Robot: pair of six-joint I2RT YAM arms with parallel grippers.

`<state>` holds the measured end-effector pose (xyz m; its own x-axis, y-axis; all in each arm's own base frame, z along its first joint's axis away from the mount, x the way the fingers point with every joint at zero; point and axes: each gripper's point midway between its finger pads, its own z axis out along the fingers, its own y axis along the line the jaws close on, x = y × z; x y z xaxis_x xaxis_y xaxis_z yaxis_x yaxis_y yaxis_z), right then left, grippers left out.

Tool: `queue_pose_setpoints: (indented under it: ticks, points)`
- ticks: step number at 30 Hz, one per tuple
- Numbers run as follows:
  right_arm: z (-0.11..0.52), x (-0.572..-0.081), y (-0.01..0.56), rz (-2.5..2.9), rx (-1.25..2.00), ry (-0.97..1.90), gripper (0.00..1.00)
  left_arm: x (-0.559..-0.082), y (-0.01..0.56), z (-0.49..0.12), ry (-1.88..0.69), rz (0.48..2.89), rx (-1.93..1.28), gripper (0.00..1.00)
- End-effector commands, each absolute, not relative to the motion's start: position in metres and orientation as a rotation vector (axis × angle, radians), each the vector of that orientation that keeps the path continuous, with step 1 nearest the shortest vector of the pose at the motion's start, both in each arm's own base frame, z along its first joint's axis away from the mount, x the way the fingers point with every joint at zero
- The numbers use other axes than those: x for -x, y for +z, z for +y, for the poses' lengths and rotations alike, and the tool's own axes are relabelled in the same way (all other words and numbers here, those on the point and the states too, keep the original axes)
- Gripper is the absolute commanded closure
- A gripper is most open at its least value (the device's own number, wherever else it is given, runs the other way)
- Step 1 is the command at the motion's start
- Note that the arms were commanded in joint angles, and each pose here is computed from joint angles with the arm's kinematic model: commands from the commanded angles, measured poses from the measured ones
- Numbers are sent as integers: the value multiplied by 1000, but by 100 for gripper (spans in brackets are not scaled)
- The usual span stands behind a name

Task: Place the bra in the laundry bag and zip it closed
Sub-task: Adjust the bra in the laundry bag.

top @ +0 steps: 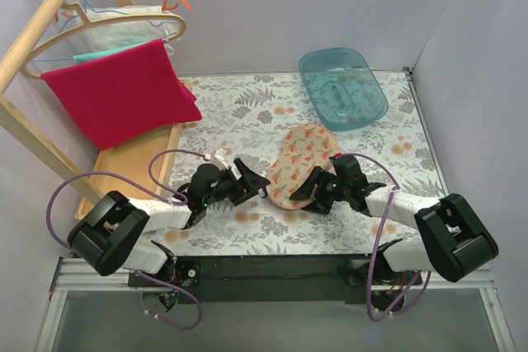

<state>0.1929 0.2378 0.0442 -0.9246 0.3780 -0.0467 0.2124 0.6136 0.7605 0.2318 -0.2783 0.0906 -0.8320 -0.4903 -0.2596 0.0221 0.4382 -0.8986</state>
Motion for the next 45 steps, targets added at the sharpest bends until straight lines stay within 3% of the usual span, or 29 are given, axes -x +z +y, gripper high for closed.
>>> queue_pose_setpoints:
  ticks: [1,20,45]
  points:
    - [240,-193,45,2625,-463,1227,30,-238,103,-291,-1455,2164,390,21]
    - [241,-193,44,2630,-462,1237,30,-250,116,-319,-1560,2125,365,23]
    - [262,-182,35,2701,-384,1276,30,-239,124,-379,-1921,2082,266,26]
